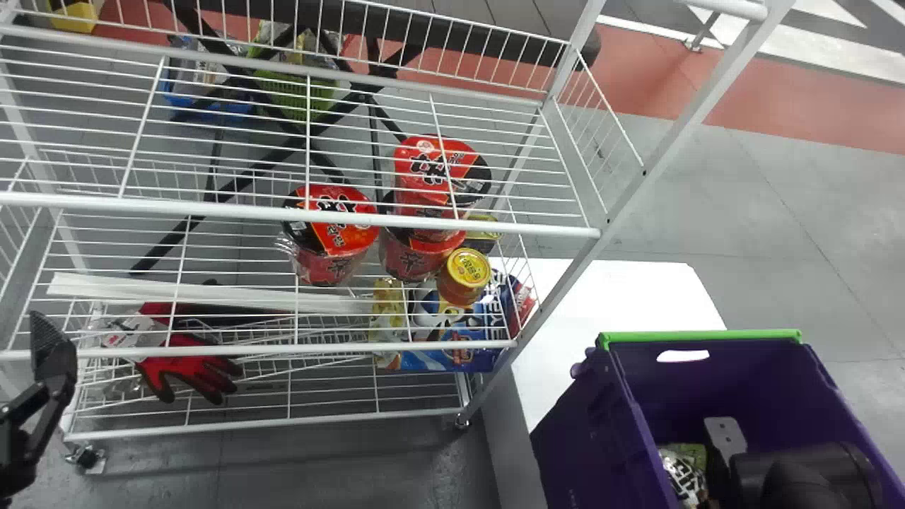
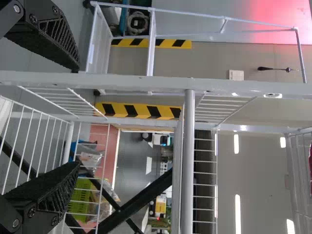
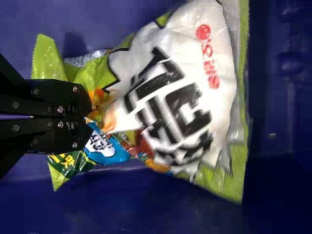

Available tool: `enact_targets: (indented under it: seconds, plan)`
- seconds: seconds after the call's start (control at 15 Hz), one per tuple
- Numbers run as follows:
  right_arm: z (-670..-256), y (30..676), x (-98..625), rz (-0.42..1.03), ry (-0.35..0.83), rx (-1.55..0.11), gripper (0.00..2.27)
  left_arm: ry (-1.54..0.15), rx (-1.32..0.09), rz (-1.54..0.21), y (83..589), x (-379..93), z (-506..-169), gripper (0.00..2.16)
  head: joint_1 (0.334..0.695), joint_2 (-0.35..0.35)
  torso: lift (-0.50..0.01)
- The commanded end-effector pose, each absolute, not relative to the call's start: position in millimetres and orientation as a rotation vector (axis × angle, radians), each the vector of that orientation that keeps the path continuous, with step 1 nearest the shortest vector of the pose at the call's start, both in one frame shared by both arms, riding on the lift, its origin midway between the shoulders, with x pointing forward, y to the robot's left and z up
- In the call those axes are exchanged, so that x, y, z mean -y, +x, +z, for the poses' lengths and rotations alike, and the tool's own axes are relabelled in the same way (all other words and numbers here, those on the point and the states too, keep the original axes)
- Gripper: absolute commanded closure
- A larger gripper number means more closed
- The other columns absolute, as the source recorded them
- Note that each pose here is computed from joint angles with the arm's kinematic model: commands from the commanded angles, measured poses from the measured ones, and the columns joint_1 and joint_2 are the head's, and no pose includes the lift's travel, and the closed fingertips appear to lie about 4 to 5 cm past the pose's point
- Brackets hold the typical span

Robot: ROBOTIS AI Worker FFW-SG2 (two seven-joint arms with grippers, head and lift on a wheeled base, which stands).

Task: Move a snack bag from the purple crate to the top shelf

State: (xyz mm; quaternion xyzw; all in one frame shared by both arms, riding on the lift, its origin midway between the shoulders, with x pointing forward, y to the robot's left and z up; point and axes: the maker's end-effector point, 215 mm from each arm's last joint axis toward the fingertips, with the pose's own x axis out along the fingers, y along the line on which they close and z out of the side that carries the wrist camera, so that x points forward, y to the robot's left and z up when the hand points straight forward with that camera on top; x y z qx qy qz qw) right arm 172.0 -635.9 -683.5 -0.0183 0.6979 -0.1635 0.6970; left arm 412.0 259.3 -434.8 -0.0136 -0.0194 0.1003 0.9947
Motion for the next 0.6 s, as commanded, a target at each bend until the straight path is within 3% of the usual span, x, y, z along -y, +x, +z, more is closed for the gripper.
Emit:
enact_targets:
  seconds: [0.0,0.53]
  plan:
    - [-683,180,628,-0.354,0.039,-1.511,1.89,-0.028,0.036,0.197,412,-257,-435,0.12,0.695,-0.35,-0.429]
    - [-676,189,603,-0.314,0.164,-1.465,1.89,-0.025,0.024,0.194,412,-253,-438,0.12,0.695,-0.35,-0.397]
